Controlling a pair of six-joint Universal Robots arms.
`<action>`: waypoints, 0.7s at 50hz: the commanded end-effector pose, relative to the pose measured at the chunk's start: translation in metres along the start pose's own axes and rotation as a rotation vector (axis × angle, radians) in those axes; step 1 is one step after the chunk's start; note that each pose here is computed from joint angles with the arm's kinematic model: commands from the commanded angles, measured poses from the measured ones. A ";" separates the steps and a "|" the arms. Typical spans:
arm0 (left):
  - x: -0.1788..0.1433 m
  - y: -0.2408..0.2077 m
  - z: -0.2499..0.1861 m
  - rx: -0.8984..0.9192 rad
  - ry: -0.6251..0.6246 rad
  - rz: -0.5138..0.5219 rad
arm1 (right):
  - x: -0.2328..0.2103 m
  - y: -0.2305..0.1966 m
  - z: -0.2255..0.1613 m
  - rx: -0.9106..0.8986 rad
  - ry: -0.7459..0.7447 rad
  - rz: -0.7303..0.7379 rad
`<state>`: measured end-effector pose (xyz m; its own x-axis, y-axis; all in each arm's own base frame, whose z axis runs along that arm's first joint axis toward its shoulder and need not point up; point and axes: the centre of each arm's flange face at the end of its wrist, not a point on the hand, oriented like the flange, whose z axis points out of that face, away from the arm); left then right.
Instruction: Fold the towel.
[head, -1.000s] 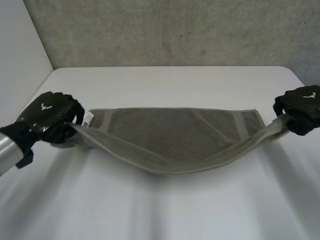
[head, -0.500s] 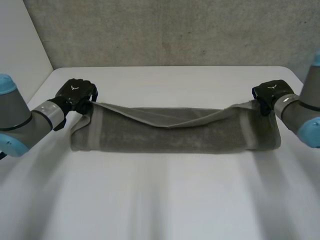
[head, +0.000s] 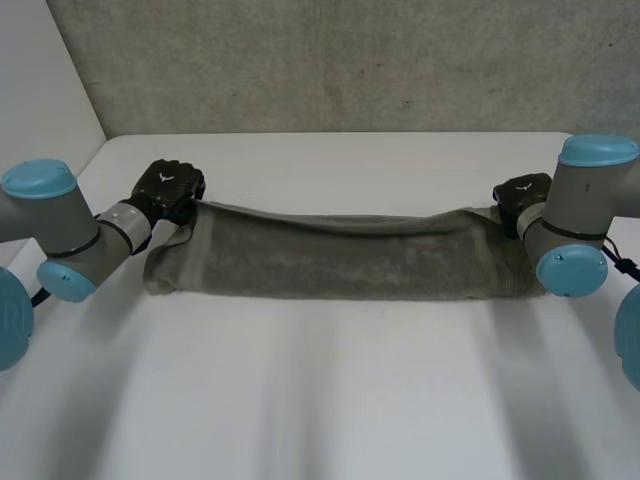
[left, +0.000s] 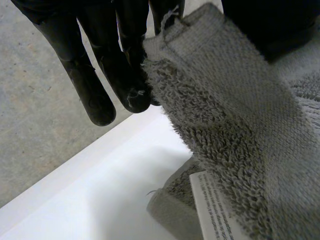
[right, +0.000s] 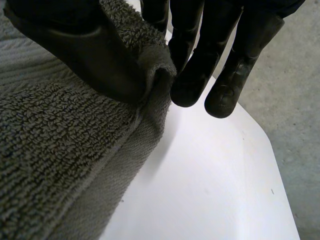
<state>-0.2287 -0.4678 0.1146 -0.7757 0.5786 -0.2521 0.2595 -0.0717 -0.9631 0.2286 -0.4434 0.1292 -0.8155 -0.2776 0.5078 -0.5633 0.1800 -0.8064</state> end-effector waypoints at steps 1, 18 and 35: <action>-0.002 0.004 0.005 0.005 -0.016 0.007 | 0.000 0.004 0.009 0.005 0.029 -0.021; -0.013 -0.031 0.005 0.073 -0.038 0.044 | 0.023 -0.030 0.000 0.067 0.097 0.021; -0.028 -0.057 -0.007 0.114 -0.076 0.087 | 0.054 -0.077 -0.076 0.127 0.038 0.094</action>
<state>-0.2225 -0.4758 0.1907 -0.7948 0.5037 -0.3385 0.2471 -0.2409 -0.9386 0.2192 -0.4248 0.2356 -0.8796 -0.1670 0.4454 -0.4614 0.0722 -0.8842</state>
